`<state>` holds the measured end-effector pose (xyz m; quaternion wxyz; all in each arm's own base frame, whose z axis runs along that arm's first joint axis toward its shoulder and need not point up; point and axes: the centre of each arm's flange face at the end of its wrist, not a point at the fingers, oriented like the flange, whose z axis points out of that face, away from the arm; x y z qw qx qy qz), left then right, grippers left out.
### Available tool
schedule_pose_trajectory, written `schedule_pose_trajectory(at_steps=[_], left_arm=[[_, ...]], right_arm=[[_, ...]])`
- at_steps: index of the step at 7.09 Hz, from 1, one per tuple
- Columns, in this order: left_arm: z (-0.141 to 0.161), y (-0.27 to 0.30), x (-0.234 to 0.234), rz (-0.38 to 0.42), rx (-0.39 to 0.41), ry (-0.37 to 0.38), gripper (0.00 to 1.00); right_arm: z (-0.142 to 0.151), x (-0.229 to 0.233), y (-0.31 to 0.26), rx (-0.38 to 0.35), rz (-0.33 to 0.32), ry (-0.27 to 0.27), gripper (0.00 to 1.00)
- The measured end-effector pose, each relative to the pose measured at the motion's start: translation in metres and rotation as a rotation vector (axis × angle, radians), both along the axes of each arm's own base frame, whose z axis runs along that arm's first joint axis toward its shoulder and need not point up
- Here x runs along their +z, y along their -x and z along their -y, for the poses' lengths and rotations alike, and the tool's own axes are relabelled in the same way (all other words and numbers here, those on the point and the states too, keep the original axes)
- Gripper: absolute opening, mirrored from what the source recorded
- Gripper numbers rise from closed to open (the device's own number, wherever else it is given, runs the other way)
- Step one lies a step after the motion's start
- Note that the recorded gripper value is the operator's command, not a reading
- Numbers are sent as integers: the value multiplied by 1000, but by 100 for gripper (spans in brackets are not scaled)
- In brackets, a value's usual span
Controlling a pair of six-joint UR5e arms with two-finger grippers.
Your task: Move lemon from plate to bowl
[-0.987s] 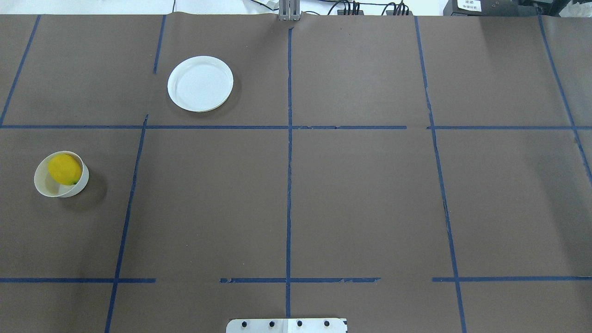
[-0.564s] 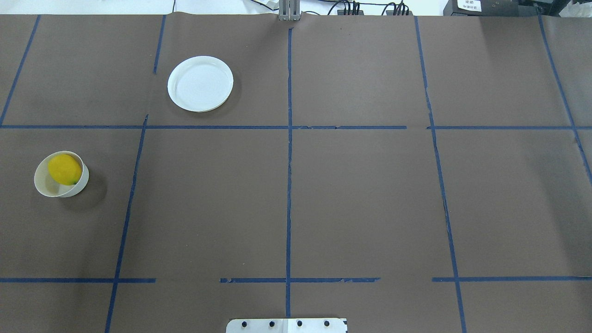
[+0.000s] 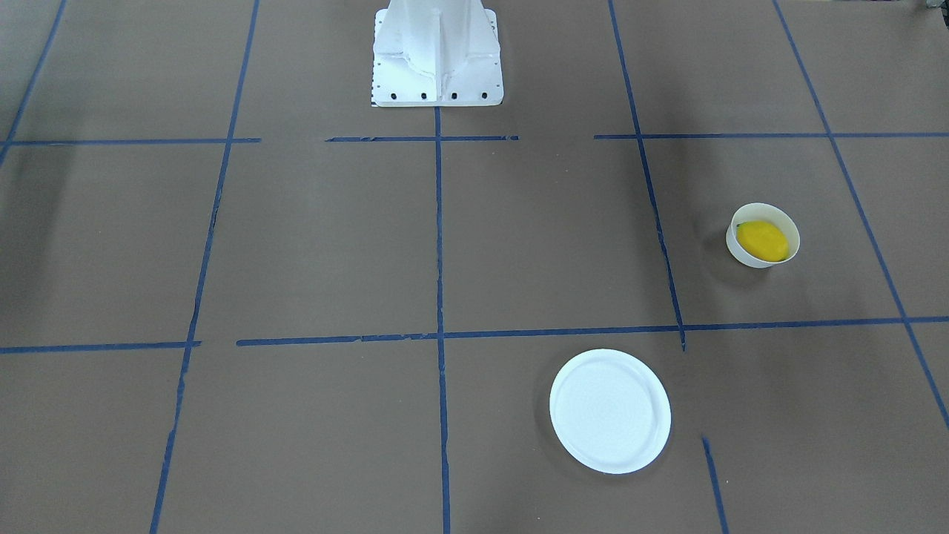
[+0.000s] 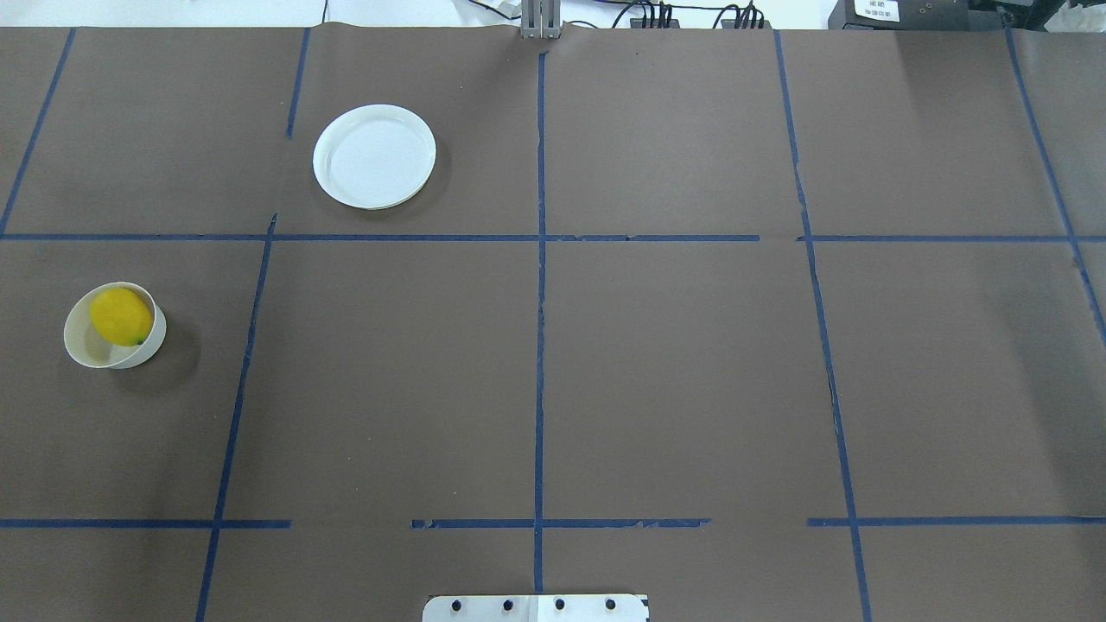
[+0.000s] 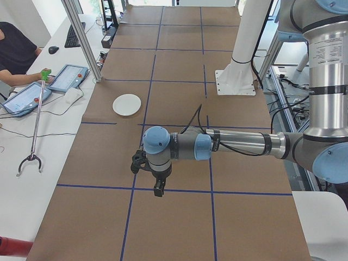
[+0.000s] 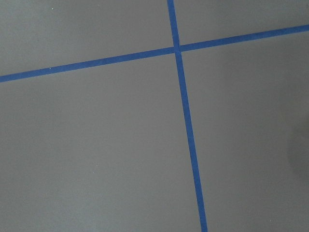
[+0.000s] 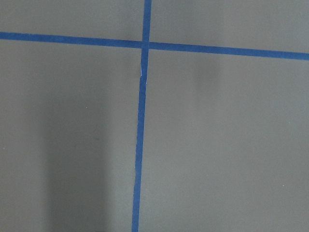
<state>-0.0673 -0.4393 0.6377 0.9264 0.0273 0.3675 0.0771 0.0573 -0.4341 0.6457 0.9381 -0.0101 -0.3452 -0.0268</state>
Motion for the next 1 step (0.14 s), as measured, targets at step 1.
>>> schedule_pose_trajectory(at_steps=[1], left_arm=[[0, 0, -1, 0, 0, -3, 100]], right_arm=[[0, 0, 0, 0, 0, 0, 100]])
